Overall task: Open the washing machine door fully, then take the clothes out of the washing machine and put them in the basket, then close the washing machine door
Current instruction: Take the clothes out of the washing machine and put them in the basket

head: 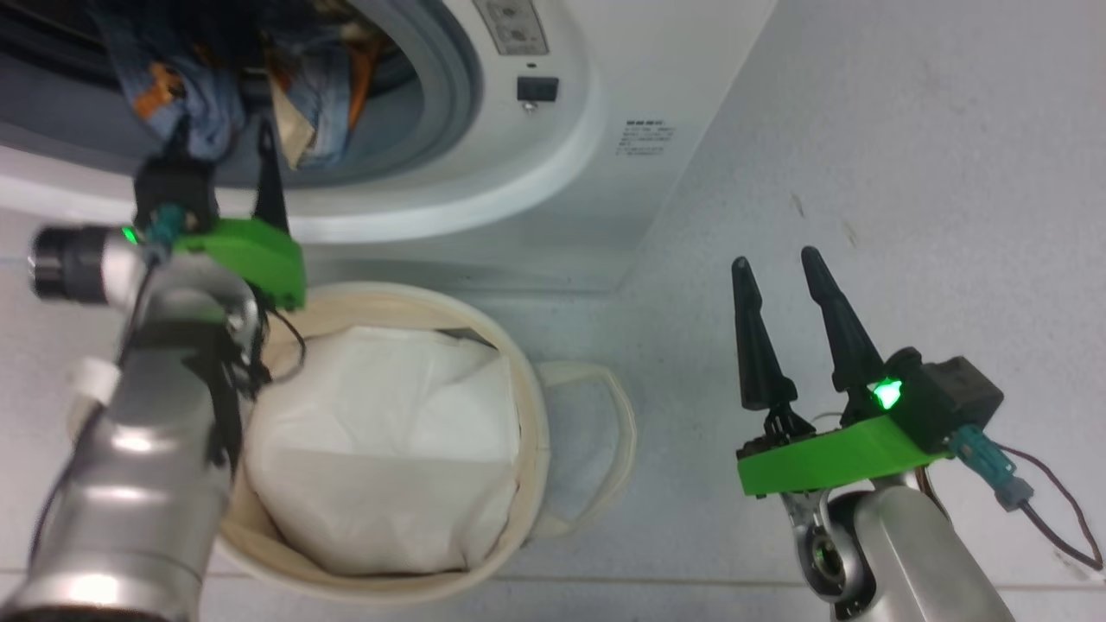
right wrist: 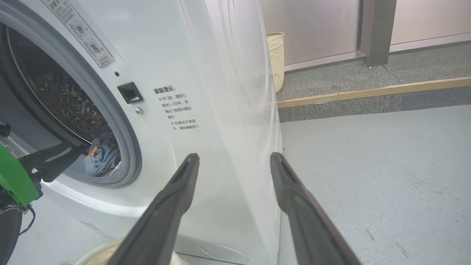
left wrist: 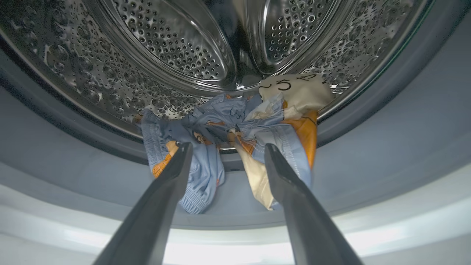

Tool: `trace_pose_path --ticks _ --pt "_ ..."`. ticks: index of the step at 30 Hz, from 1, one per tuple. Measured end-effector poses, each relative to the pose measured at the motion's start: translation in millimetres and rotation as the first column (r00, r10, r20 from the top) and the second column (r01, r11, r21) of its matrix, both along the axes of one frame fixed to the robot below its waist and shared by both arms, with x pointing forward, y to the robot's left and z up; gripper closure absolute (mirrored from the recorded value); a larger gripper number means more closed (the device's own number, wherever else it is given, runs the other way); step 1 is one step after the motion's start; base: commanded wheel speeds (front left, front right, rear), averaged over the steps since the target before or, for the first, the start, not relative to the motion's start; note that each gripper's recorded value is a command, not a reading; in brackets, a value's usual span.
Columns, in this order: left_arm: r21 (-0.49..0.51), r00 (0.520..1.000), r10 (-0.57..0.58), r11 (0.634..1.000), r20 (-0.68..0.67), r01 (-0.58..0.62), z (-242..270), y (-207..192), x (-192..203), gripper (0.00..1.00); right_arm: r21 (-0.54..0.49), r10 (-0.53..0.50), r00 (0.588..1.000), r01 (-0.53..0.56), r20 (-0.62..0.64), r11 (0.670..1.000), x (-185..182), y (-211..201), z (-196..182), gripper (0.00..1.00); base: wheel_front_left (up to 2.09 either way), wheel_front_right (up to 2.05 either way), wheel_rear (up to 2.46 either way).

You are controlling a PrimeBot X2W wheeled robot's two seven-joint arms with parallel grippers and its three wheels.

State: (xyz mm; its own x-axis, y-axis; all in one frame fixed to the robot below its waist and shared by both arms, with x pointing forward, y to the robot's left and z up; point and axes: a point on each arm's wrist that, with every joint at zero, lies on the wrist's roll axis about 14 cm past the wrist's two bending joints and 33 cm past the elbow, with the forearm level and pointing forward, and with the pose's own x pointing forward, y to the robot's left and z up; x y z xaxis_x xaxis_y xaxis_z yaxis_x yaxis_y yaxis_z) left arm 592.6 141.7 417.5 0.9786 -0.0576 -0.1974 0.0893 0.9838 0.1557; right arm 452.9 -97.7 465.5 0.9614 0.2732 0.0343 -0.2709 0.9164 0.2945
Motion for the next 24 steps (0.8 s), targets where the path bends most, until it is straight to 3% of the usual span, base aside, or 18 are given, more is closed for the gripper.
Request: trace_pose_path --ticks 7,24 --pt "0.083 0.996 0.043 0.996 -0.073 -0.037 -30 15 39 0.00 -0.030 0.009 0.998 -0.011 -0.062 0.999 6 0 -30 0.00 0.00 0.00 0.00" --pt "0.185 0.973 0.117 0.980 -0.197 -0.080 -64 35 54 0.00 -0.025 0.003 0.993 -0.006 -0.119 1.000 5 -3 -51 0.00 0.00 0.00 0.00"
